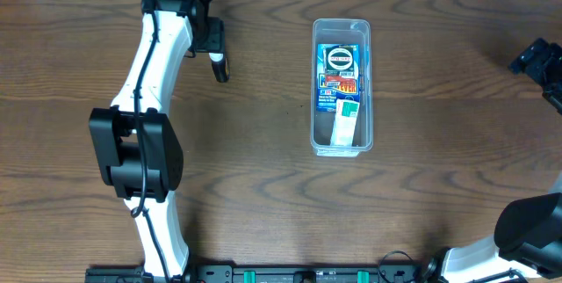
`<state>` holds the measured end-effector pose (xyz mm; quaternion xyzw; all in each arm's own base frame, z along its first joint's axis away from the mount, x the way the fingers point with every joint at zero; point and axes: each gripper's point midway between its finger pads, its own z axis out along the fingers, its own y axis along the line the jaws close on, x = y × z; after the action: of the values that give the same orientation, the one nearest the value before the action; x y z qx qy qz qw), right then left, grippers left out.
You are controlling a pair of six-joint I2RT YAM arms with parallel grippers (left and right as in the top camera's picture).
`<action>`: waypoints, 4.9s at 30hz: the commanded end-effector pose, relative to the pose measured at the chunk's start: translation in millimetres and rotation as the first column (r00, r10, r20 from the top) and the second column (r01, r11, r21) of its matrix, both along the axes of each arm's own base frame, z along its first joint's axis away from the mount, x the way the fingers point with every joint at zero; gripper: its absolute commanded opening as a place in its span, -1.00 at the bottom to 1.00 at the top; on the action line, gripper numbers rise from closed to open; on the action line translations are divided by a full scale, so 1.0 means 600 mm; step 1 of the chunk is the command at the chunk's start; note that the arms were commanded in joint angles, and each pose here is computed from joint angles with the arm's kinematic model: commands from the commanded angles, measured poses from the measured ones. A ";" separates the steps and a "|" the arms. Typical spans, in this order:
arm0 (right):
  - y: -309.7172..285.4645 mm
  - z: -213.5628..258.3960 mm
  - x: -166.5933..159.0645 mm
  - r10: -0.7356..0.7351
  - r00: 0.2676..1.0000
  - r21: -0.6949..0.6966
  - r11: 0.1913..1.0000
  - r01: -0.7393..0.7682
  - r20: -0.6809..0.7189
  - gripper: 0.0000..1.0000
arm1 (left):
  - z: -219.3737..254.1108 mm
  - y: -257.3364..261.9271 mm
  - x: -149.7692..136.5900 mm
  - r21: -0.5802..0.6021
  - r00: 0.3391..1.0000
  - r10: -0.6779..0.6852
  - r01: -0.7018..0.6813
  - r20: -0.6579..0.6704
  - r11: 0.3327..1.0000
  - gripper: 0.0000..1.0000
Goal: Pack container
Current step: 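Move the left gripper over the dark bottle with white cap, then lower the left gripper and grasp the dark bottle, then carry the dark bottle over the clear container, then lower the bottle into the container and open the left gripper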
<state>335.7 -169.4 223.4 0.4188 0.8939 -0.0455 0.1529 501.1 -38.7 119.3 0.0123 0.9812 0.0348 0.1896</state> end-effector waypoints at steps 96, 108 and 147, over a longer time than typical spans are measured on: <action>-0.004 -0.004 0.000 -0.016 1.000 0.001 1.000 0.016 -0.003 0.98 | 0.261 -0.262 -0.177 -0.269 0.963 -0.183 0.234 0.200 0.934 -0.38; -0.004 -0.004 -0.001 -0.016 1.000 0.001 1.000 0.016 -0.003 0.99 | 0.227 -0.406 -0.280 -0.313 0.946 -0.308 0.324 0.099 0.893 -0.38; -0.004 -0.004 -0.001 -0.016 1.000 0.001 1.000 0.016 -0.003 0.98 | 0.027 -0.445 -0.233 -0.167 0.988 -0.139 0.126 -0.069 0.978 -0.37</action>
<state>335.7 -169.4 223.5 0.4188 0.8939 -0.0455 0.1531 361.8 -305.6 143.4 0.0703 0.9829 -0.0725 0.1542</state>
